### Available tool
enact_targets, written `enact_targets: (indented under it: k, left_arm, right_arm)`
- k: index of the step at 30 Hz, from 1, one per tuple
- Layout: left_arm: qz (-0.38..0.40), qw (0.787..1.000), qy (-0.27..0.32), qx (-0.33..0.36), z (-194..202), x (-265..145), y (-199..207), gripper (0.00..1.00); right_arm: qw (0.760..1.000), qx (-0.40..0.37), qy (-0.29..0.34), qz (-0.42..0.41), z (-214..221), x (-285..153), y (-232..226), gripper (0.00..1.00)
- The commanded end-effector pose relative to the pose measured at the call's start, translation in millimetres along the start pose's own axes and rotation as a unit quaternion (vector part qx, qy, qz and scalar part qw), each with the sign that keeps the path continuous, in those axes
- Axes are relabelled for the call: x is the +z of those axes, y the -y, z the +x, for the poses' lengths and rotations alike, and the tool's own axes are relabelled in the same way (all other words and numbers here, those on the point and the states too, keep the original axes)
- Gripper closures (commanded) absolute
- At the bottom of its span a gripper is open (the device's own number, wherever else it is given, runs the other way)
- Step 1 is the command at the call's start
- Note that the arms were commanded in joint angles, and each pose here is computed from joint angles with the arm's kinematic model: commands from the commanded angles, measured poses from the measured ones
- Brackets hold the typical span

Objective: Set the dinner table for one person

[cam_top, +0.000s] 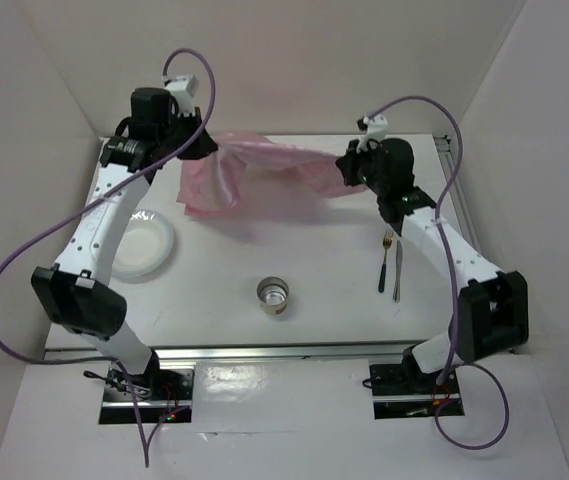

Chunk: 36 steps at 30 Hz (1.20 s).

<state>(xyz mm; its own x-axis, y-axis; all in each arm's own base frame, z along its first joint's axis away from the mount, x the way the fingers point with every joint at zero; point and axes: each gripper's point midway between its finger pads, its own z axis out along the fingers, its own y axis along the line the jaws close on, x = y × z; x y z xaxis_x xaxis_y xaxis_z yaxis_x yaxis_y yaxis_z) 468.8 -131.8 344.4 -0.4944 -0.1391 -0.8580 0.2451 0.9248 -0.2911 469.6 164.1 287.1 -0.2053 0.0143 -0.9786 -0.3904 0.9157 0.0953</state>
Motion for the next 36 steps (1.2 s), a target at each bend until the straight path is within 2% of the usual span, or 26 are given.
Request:
enact_targets:
  k: [1,2,3,4,5,6,7,8,9,12,16,17,18,20,21,22,24,25,26,28,29,30,31,33,34,36]
  left_arm:
    - [-0.005,1.000,-0.011,0.014,32.2,-11.8,-12.9,1.00]
    - [-0.014,0.999,-0.050,0.001,70.7,-7.3,-22.3,0.98]
    - [-0.023,0.998,-0.066,-0.007,86.9,-2.7,-28.6,0.79]
    - [-0.032,0.996,-0.083,-0.011,101.7,2.2,-34.7,0.59]
    - [-0.035,0.995,-0.096,-0.020,111.4,7.7,-37.6,0.30]
    - [-0.054,0.992,-0.114,-0.031,117.5,8.7,-43.3,0.20]
    - [-0.066,0.988,-0.138,-0.035,127.5,17.9,-50.1,0.17]
    - [-0.070,0.989,-0.125,-0.036,107.8,16.5,-47.1,0.15]
    - [-0.092,0.985,-0.139,-0.043,110.3,13.8,-52.9,0.13]
    - [-0.115,0.984,-0.129,-0.051,98.0,9.9,-56.3,0.16]
    - [-0.157,0.974,-0.146,-0.077,118.0,-11.8,-62.0,0.53]
    - [-0.162,0.971,-0.156,-0.087,128.1,-17.1,-62.5,0.75]
    - [-0.162,0.968,-0.166,-0.094,140.0,-21.3,-58.4,0.80]
    - [-0.169,0.961,-0.185,-0.120,176.2,-37.7,-57.5,0.81]
    - [-0.175,0.952,-0.217,-0.127,211.1,-42.9,-57.4,0.76]
    - [-0.167,0.952,-0.213,-0.146,217.9,-49.3,-49.4,0.65]
    - [-0.159,0.944,-0.235,-0.167,245.4,-52.3,-42.1,0.40]
    - [-0.146,0.937,-0.255,-0.190,268.5,-49.4,-38.3,0.20]
    - [-0.138,0.935,-0.262,-0.197,277.0,-48.0,-33.0,0.13]
    - [-0.131,0.927,-0.285,-0.208,295.2,-41.6,-25.4,0.07]
    - [-0.136,0.925,-0.286,-0.212,298.6,-36.6,-23.9,0.03]
    - [-0.143,0.923,-0.288,-0.211,303.0,-32.6,-23.5,0.03]
    - [-0.152,0.920,-0.298,-0.205,312.5,-26.5,-25.9,0.03]
    - [-0.173,0.916,-0.294,-0.212,318.6,-17.3,-30.1,0.06]
    - [-0.174,0.915,-0.297,-0.212,321.9,-13.3,-31.4,0.06]
    - [-0.179,0.911,-0.306,-0.211,331.1,-1.8,-35.0,0.08]
  right_arm:
    - [0.999,0.004,-0.002,0.049,30.8,-34.8,27.9,1.00]
    - [0.998,0.024,-0.032,0.047,63.2,-40.1,25.8,0.96]
    - [0.997,0.034,-0.045,0.048,77.0,-41.7,25.7,0.82]
    - [0.996,0.043,-0.057,0.050,86.2,-46.2,24.9,0.60]
    - [0.995,0.055,-0.069,0.044,96.0,-47.9,21.7,0.41]
    - [0.994,0.061,-0.075,0.045,98.6,-48.7,21.2,0.24]
    - [0.992,0.069,-0.095,0.048,110.2,-49.7,21.3,0.20]
    - [0.991,0.074,-0.097,0.048,107.9,-49.9,20.7,0.19]
    - [0.991,0.083,-0.089,0.063,97.6,-49.5,26.9,0.14]
    - [0.987,0.100,-0.106,0.068,93.4,-53.6,27.8,0.13]
    - [0.978,0.143,-0.129,0.079,97.0,-69.5,22.3,0.13]
    - [0.975,0.154,-0.135,0.088,102.5,-74.2,22.9,0.15]
    - [0.974,0.164,-0.124,0.092,98.5,-82.2,24.7,0.17]
    - [0.965,0.192,-0.137,0.118,118.1,-94.9,34.4,0.28]
    - [0.961,0.202,-0.140,0.131,121.8,-102.6,39.1,0.37]
    - [0.951,0.224,-0.148,0.151,132.6,-107.6,49.5,0.40]
    - [0.943,0.250,-0.154,0.156,138.6,-112.2,56.6,0.43]
    - [0.935,0.272,-0.156,0.165,142.6,-113.5,68.3,0.43]
    - [0.930,0.288,-0.161,0.165,146.6,-113.3,72.4,0.43]
    - [0.918,0.320,-0.179,0.151,158.0,-106.5,78.2,0.41]
    - [0.913,0.333,-0.171,0.160,152.0,-103.6,93.3,0.32]
    - [0.909,0.340,-0.174,0.166,154.2,-100.6,101.9,0.29]
    - [0.893,0.357,-0.203,0.181,174.8,-96.5,110.4,0.29]
    - [0.887,0.369,-0.201,0.192,170.4,-86.6,126.1,0.30]
    - [0.878,0.383,-0.215,0.193,182.2,-81.2,130.0,0.35]
    - [0.875,0.393,-0.220,0.179,182.2,-73.6,127.9,0.42]
